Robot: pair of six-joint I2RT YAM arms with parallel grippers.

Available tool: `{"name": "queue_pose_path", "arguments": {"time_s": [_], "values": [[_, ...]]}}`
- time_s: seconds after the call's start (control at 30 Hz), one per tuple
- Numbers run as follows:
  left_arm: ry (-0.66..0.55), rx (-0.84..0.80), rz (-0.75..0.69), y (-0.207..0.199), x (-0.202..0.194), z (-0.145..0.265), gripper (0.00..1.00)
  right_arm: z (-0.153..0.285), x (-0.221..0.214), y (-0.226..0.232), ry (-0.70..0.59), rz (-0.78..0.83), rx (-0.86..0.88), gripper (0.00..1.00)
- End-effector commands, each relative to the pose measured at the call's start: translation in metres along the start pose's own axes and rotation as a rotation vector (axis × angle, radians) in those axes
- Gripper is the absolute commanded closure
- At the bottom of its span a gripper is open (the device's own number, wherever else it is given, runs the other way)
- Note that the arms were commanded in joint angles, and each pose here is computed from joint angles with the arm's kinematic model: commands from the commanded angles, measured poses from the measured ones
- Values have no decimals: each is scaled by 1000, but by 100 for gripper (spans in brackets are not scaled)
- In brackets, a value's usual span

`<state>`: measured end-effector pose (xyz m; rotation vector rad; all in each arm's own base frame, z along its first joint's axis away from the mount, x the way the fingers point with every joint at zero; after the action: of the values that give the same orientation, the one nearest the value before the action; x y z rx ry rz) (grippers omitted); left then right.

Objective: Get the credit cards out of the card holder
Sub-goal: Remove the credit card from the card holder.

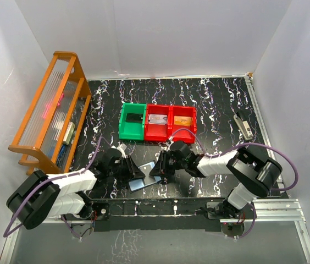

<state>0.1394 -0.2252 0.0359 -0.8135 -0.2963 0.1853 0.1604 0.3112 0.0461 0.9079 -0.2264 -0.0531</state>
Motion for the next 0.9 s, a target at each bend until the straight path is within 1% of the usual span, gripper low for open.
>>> {"name": "queue_pose_path", "arguments": {"time_s": [0.0,0.13,0.17,0.23,0.37,0.53,0.6,0.77,0.87], "values": [[-23,1,48,3,3,-5,77,-1,-13,-30,19,-31,-91,81],[-8,-3,39,-1,5,-9,83,-1,-14,-29,23,-31,-90,81],[2,-7,34,-2,4,-10,86,-1,-14,-29,23,-30,-90,81],[18,-1,15,-1,2,-11,100,-1,-13,-28,20,-20,-90,81],[17,33,-13,7,0,-7,100,3,-3,-31,-9,29,-169,80],[15,80,-49,16,-2,1,100,15,21,-17,-96,91,-212,78],[16,84,-54,17,-3,2,100,18,25,-10,-105,115,-204,77],[18,65,-61,13,-2,0,100,11,12,2,-4,146,-112,78],[19,65,-61,13,-1,-1,100,8,7,6,28,145,-62,78]]}}
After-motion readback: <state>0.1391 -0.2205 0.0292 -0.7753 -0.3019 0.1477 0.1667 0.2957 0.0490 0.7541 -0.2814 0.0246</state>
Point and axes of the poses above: each gripper's point midway between its finger pads, its own z axis back along the fingers, its own y axis along the line the jaws close on, x = y × z, the point moved 2 cm from there along z, back along the fingers, and after that the axes turned 2 degrees about -z, right-handed, at the moved point
